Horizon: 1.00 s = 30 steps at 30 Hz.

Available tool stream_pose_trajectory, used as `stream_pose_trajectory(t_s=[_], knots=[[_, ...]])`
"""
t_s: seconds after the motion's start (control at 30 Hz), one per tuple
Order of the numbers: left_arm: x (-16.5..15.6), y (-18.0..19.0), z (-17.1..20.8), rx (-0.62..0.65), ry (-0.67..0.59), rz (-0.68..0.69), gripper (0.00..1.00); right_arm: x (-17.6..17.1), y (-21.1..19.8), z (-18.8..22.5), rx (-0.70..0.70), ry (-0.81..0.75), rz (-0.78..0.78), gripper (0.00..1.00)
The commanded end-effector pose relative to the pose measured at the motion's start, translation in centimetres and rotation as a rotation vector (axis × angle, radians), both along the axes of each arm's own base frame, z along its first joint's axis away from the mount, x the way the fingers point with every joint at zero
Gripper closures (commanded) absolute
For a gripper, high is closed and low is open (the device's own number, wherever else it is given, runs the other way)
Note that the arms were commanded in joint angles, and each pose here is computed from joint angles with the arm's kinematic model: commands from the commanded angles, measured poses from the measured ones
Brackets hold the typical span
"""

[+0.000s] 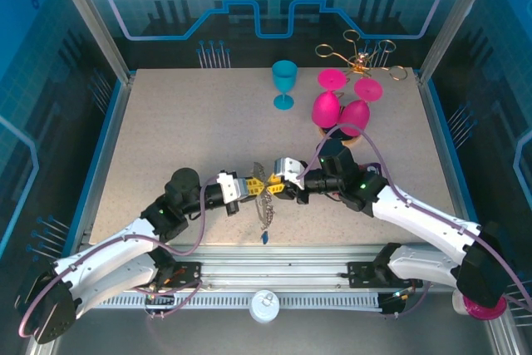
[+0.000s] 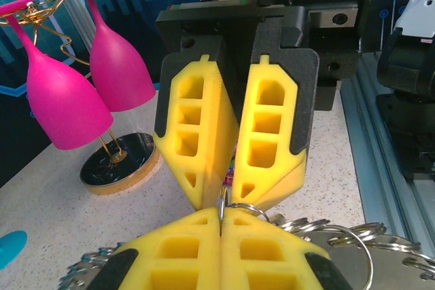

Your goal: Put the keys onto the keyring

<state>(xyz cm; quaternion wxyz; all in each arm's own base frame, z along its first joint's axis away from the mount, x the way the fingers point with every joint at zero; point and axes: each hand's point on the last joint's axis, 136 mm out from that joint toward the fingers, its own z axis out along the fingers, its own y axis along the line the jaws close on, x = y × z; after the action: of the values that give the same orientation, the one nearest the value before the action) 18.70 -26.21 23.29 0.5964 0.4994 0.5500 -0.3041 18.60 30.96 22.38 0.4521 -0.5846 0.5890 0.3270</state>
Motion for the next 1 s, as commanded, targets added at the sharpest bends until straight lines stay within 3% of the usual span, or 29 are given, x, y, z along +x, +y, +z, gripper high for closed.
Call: stream_pose_trajectory(t_s=[0.0, 0.27, 0.4, 0.43, 0.57, 0.67, 0.83, 0.97], knots=[[-0.5, -0.2, 2.5, -0.065, -0.057, -0.036, 1.0, -0.5, 0.7, 0.9, 0.034, -0.031, 0.041, 0.81], [-0.6, -0.3, 2.5, -0.068, -0.049, -0.043, 1.0, -0.8, 1.1, 1.7, 0.066, -0.03, 0.065, 0.84], [-0.1, -0.1, 2.4, -0.064, -0.041, -0.018, 1.0, -1.0, 1.2, 1.9, 0.059, -0.03, 0.082, 1.0], [0.1, 0.0, 2.3, -0.055, -0.04, 0.0, 1.0, -1.0, 1.1, 1.8, 0.047, -0.031, 0.078, 1.0], [0.8, 0.6, 1.6, 0.014, -0.018, 0.056, 0.89, -1.4, 0.5, 1.0, -0.057, -0.031, 0.081, 1.0], [1.0, 1.0, 0.7, 0.103, 0.017, 0.076, 0.87, -1.9, 0.2, 0.2, -0.185, -0.047, 0.101, 1.0], [1.2, 1.2, -0.4, 0.209, 0.056, 0.079, 0.88, -2.3, 0.4, 0.1, -0.323, -0.083, 0.143, 1.0], [1.0, 1.2, -0.7, 0.251, 0.071, 0.058, 0.94, -2.3, 1.3, 2.0, -0.296, -0.106, 0.156, 1.0]])
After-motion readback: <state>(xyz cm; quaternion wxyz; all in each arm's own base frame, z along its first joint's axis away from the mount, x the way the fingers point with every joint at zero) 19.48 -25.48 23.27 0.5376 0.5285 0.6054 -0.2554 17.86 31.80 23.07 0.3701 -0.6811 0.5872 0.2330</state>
